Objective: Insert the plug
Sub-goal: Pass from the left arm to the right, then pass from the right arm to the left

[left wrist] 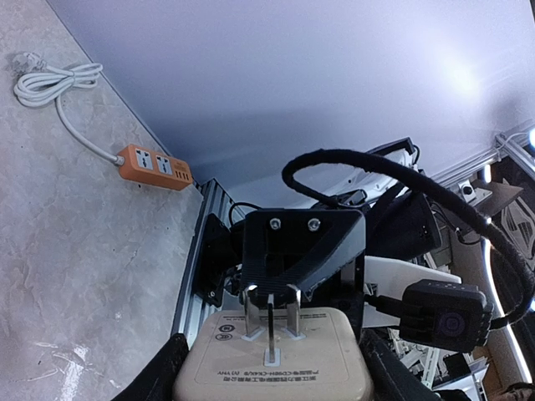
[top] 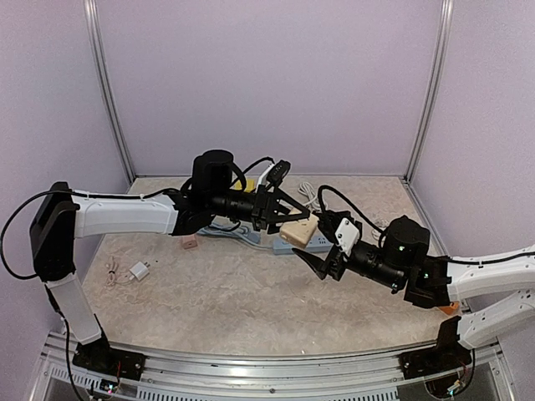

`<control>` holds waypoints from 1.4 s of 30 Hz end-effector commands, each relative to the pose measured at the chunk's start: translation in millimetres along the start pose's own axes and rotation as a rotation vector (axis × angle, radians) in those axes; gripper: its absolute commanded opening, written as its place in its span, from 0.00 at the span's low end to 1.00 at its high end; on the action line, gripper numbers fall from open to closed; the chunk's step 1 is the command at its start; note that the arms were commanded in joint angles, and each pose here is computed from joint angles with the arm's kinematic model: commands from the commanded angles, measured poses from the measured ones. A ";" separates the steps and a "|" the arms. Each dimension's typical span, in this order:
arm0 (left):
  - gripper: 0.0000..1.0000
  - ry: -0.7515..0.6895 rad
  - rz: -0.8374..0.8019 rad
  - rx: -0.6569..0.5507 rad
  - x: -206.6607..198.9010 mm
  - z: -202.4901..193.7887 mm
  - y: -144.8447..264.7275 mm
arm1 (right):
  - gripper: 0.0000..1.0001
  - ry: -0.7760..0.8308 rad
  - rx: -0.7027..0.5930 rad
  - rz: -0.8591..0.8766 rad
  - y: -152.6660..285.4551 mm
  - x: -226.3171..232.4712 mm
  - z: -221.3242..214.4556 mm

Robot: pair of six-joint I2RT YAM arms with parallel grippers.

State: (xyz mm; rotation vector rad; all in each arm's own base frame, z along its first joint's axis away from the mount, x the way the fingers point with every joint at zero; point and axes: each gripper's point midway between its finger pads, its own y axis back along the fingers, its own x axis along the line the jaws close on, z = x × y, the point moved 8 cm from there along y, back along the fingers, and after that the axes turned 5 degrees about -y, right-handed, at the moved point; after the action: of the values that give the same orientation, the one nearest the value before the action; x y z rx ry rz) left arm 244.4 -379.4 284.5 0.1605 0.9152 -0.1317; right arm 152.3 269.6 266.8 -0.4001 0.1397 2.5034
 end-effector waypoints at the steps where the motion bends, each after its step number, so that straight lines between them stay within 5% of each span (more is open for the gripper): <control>1: 0.35 -0.046 -0.046 -0.006 -10.1 9.0 -5.0 | 0.76 -0.060 -0.020 -0.003 -4.6 1.9 1.8; 3: 0.35 -0.049 -0.049 -0.005 -11.3 8.6 -5.0 | 0.70 -0.064 -0.017 0.004 -5.3 2.4 2.4; 8: 0.45 -0.058 -0.039 -0.006 -12.0 7.9 -3.2 | 0.32 -0.078 -0.041 0.035 -1.8 4.3 6.7; 13: 0.98 -0.098 -0.008 -0.023 -17.0 10.0 2.5 | 0.22 -0.115 -0.068 0.054 4.3 4.0 11.8; 19: 0.99 -0.348 0.161 -0.109 -28.9 24.2 43.6 | 0.19 -0.217 -0.063 0.059 16.2 -0.1 17.9; 24: 0.99 -0.917 0.498 -0.363 -77.2 14.0 85.2 | 0.19 -0.346 -0.040 0.113 21.1 -2.1 31.3; 28: 0.99 -1.303 0.481 -0.477 -104.5 -8.3 104.8 | 0.21 -0.512 0.014 0.223 19.6 3.4 40.4; 34: 0.99 -1.587 0.377 -0.139 -90.4 -29.9 84.4 | 0.23 -0.704 0.025 0.405 28.2 7.7 64.3; 42: 0.99 -1.743 0.113 0.044 -80.6 -60.6 70.7 | 0.27 -0.833 0.025 0.529 42.9 3.4 80.7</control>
State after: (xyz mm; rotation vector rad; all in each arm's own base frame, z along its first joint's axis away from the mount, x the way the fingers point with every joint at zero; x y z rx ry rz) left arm 180.3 -292.6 323.1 0.0969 -0.7029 0.0780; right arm 111.2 257.0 326.9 0.6330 -0.0388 2.8809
